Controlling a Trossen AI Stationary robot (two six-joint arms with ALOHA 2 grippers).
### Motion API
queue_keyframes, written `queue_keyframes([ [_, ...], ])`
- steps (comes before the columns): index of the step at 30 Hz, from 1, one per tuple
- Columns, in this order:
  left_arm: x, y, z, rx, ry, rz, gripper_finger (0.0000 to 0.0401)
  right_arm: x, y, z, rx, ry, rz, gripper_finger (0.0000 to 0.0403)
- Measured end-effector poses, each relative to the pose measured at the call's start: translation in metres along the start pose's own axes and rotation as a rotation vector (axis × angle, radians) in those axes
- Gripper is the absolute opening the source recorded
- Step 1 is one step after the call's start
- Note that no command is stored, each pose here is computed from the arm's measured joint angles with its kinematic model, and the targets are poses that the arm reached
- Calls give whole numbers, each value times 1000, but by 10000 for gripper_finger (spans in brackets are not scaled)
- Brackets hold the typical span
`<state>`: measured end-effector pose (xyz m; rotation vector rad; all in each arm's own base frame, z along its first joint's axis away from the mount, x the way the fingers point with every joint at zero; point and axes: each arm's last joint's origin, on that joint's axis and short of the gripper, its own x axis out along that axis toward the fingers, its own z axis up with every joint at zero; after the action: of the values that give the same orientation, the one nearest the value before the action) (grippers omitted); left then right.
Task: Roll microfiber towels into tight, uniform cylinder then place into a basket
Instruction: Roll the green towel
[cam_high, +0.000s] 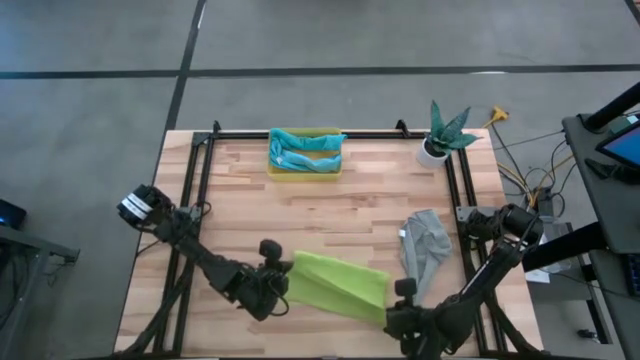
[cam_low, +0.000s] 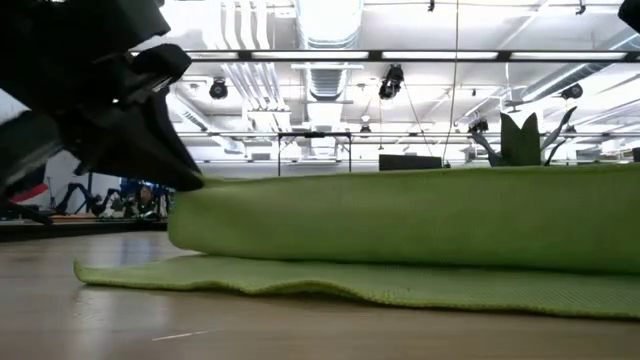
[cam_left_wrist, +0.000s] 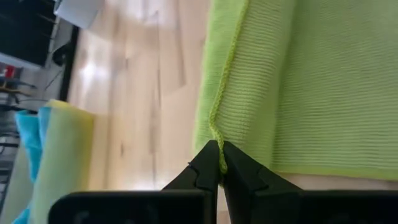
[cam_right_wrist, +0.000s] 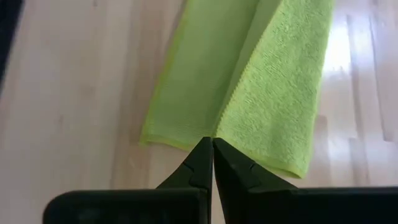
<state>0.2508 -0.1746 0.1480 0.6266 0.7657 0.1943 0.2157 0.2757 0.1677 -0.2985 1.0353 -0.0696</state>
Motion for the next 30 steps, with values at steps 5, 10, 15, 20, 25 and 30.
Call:
queue_keyframes([
  [5,-4,-6,0,1,-7,-48,0,0,-4,-5,-22,40,-37,9],
  [10,0,-12,-3,-22,14,-97,0,2,-6,-9,-19,67,-46,9],
  [15,3,-17,-5,-14,27,-114,0,2,-6,-10,-18,72,-49,9],
  [20,2,-16,-2,-23,18,-116,0,3,-5,-8,-8,58,-37,9],
  [25,2,-17,-1,-34,7,-117,0,4,3,-1,25,-27,38,12],
  [30,2,-17,-1,-33,8,-118,0,16,16,2,-25,-99,96,48],
])
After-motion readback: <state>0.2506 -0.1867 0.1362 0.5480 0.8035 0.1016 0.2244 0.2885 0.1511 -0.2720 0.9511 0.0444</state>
